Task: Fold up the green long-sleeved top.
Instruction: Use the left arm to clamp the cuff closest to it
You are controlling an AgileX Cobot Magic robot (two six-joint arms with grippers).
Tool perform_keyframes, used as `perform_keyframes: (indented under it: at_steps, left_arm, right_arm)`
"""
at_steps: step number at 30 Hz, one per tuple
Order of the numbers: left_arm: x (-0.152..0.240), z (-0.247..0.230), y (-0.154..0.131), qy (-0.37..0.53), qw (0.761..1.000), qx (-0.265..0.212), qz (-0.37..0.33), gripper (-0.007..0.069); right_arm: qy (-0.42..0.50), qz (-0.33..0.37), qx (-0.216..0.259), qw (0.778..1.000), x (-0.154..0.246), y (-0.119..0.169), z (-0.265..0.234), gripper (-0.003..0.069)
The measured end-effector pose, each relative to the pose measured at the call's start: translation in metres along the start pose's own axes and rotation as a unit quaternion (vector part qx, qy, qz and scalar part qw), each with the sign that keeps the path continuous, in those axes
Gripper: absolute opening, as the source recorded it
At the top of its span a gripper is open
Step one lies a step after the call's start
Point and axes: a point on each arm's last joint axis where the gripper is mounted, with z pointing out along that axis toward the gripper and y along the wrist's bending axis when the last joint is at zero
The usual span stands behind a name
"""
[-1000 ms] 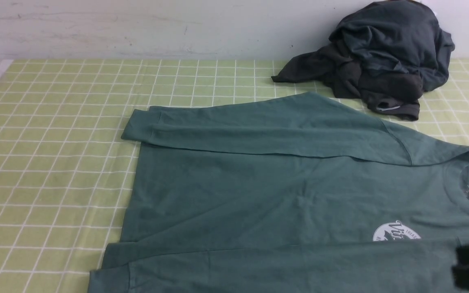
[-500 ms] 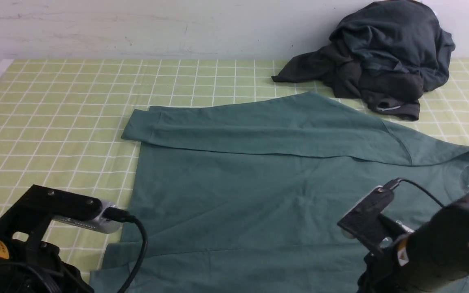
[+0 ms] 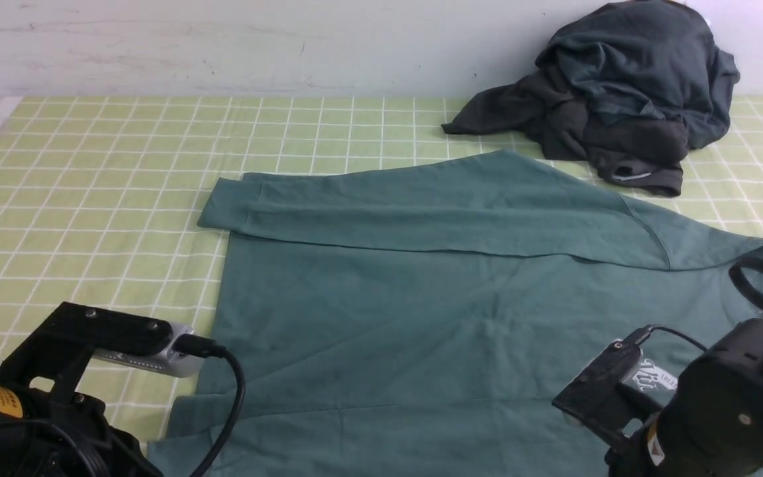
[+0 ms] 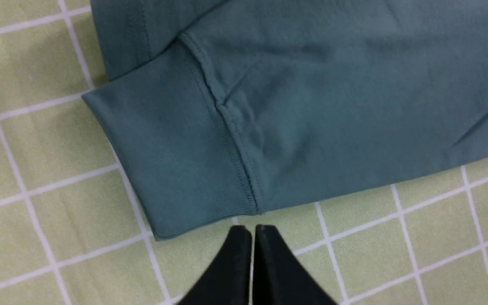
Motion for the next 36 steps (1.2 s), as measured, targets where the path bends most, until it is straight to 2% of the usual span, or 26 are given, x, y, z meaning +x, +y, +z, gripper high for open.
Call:
perform_keyframes:
  at_steps: [8, 13, 15, 21, 25, 36]
  left_arm:
    - [-0.006, 0.000, 0.001, -0.033, 0.999, -0.008, 0.000, 0.0010]
    - [-0.015, 0.008, 0.005, -0.047, 0.999, -0.015, -0.002, 0.0022]
    - [-0.019, 0.017, 0.007, -0.041, 0.999, -0.018, 0.000, 0.0028]
    - [-0.027, 0.052, 0.016, 0.003, 1.000, -0.020, -0.017, 0.0028]
    - [-0.022, 0.084, 0.021, 0.083, 0.996, -0.016, -0.028, 0.0028]
    - [-0.008, 0.093, -0.013, 0.172, 0.983, 0.009, 0.060, 0.0028]
  right_arm:
    - [-0.018, -0.004, 0.000, 1.000, 0.010, 0.001, -0.017, 0.0000]
    - [-0.132, -0.012, -0.020, 0.991, -0.011, 0.005, -0.047, 0.0000]
    - [-0.144, -0.010, -0.026, 0.989, -0.016, 0.006, -0.045, 0.0000]
    - [-0.112, -0.007, -0.033, 0.993, -0.020, 0.006, -0.028, 0.0000]
    - [-0.086, -0.011, -0.037, 0.996, -0.018, 0.007, -0.022, 0.0000]
    - [0.009, -0.025, -0.050, 0.998, 0.002, 0.009, -0.015, 0.0000]
